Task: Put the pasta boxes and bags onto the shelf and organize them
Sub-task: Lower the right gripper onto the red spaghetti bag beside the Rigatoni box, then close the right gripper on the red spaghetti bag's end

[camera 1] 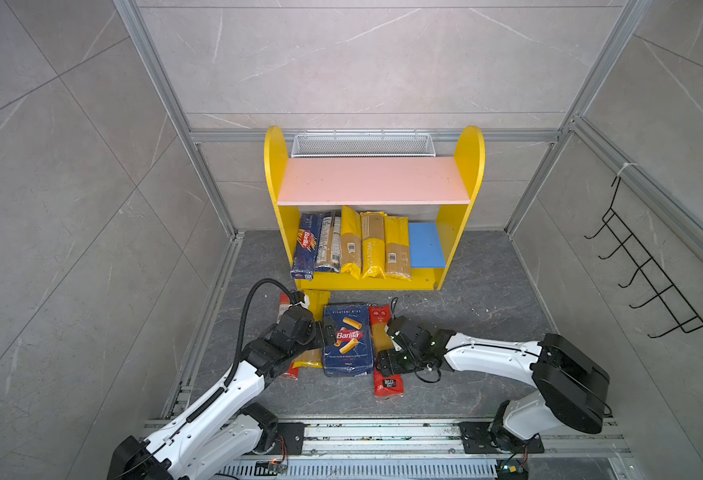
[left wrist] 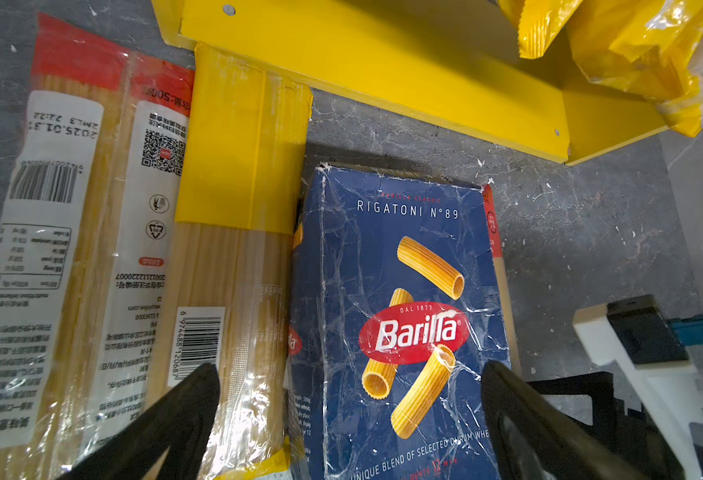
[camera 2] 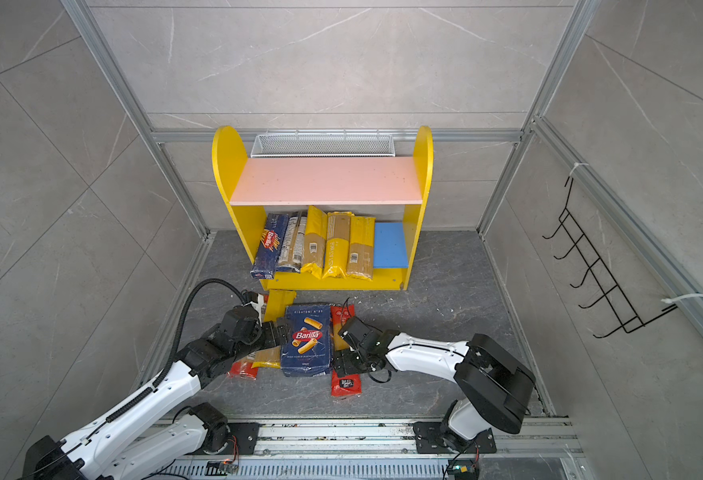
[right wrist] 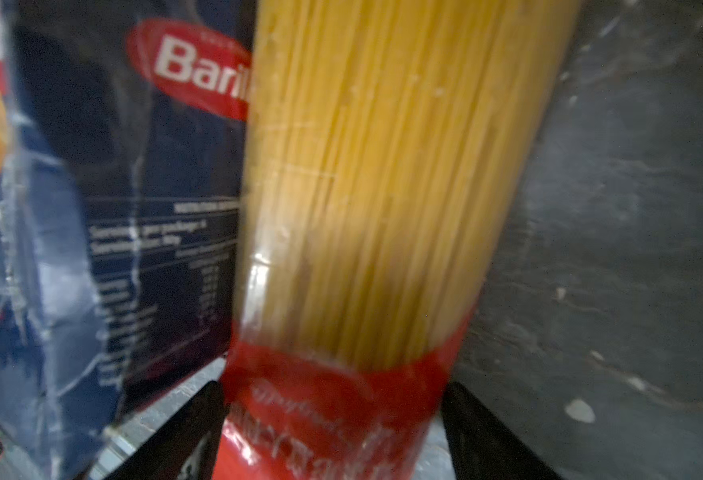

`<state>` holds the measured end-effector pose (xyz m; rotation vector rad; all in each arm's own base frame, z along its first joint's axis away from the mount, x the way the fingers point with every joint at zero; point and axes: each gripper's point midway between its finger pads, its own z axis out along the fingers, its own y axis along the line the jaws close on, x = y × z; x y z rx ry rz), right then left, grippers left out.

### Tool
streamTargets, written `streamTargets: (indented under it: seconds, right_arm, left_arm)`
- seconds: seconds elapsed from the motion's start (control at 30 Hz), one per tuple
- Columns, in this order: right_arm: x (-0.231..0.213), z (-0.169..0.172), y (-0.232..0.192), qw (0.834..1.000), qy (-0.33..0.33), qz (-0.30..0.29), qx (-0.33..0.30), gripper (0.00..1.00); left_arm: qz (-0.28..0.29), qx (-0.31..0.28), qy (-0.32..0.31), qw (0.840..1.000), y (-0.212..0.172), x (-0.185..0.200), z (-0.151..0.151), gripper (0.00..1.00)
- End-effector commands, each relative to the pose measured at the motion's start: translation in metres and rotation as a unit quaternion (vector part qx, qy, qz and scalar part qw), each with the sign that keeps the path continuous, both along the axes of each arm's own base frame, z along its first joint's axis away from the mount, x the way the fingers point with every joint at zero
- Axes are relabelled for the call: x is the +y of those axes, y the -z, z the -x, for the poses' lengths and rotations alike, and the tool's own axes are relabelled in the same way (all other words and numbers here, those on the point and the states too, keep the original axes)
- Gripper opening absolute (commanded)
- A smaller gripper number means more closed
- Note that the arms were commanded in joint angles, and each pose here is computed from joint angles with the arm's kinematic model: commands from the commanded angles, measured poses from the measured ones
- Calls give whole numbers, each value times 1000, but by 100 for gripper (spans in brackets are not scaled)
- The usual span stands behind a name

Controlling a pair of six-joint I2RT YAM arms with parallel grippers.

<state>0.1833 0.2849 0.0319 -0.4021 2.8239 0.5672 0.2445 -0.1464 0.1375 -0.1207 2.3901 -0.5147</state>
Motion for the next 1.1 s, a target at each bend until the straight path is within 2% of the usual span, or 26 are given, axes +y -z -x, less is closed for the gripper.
streamTargets:
  seconds: [0.0,0.23,0.43,0.83,1.07]
  right_arm:
    - [0,-2,4,999,13,46,-25,84]
    - [-3,0,19,990,32,130,-49,84]
    - [-19,0,25,981,58,179,-50,84]
    - [-66,8,25,968,96,221,-64,86]
    - [-78,10,24,967,102,223,-66,88]
  left_arm:
    - [13,-17,14,1000,-7,-4,0,100]
    - [20,-38,10,999,-13,12,19,100]
    - [29,-48,4,998,-15,21,32,100]
    - [42,-38,15,998,-10,11,28,100]
    - [44,-36,17,998,-12,9,26,100]
